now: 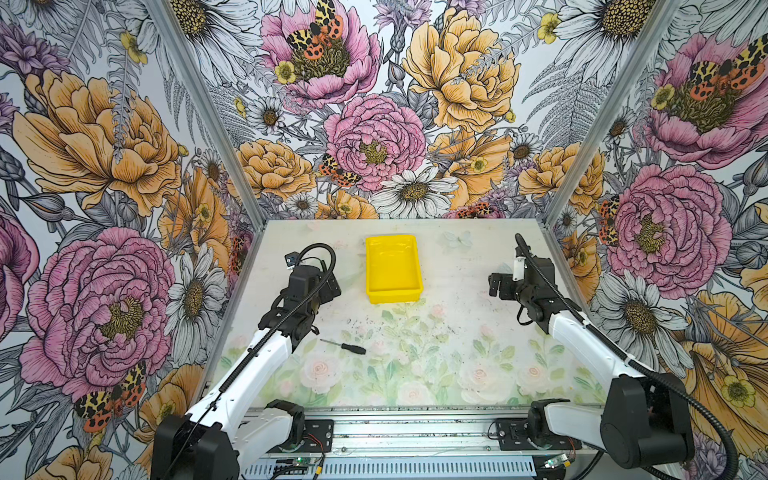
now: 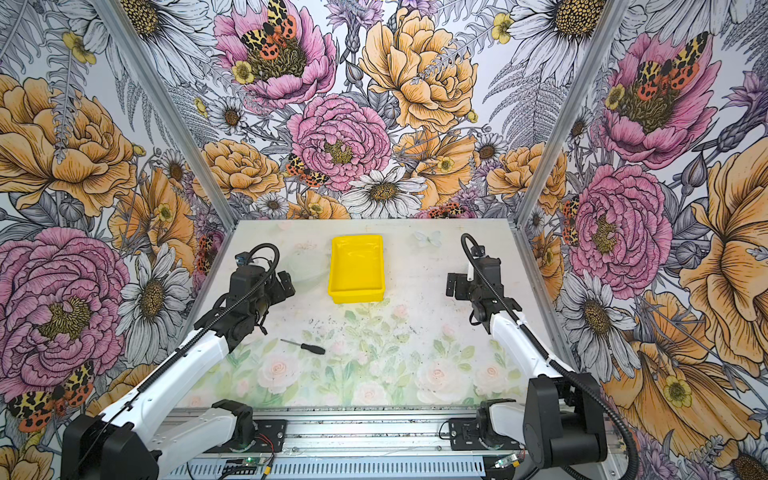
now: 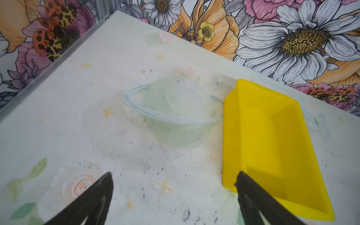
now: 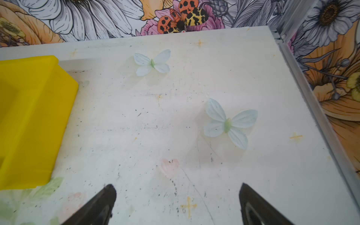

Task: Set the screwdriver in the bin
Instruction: 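Lower the left gripper over the black-handled screwdriver while the right arm rises forward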

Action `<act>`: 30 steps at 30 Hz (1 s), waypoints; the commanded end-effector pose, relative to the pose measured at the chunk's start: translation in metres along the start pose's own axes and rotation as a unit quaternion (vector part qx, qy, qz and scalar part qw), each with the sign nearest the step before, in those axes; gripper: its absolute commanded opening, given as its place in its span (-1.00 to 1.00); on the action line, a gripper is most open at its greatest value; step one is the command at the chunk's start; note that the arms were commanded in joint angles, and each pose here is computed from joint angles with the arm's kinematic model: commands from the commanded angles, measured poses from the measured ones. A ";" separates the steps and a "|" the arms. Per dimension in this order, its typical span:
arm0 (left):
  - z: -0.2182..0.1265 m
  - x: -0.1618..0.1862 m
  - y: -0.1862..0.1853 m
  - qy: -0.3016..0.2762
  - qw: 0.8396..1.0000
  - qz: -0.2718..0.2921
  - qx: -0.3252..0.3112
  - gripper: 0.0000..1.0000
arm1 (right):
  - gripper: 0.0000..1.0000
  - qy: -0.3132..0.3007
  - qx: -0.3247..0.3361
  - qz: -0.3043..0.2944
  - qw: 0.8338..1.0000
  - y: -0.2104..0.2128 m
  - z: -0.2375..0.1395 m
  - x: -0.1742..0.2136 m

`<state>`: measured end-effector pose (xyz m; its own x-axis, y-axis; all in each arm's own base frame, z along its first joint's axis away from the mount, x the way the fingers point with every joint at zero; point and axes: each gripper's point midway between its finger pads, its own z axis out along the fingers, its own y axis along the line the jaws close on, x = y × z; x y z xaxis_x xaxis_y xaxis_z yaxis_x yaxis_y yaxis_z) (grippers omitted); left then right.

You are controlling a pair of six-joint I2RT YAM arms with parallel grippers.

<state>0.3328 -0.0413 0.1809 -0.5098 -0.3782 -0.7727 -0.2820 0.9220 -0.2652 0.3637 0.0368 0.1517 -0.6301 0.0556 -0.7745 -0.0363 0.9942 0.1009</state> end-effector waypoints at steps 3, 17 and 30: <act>-0.003 0.054 0.008 0.105 0.992 -0.061 -0.020 0.97 | 0.99 -0.008 -0.061 -0.015 0.998 0.046 -0.032 -0.008; -0.006 0.131 -0.007 0.225 0.971 -0.055 -0.065 0.97 | 0.99 0.024 -0.095 -0.089 0.991 0.097 -0.039 -0.002; -0.013 0.176 -0.010 0.249 0.961 -0.072 -0.095 0.84 | 0.99 0.021 -0.131 -0.156 0.979 0.117 -0.046 0.009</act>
<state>0.2420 -0.1252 0.0628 -0.7911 -0.4964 -0.3574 -0.4477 0.8681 -0.2145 0.3219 0.1425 0.1735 -0.6317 -0.2168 -0.7443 -0.3731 0.9266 0.0468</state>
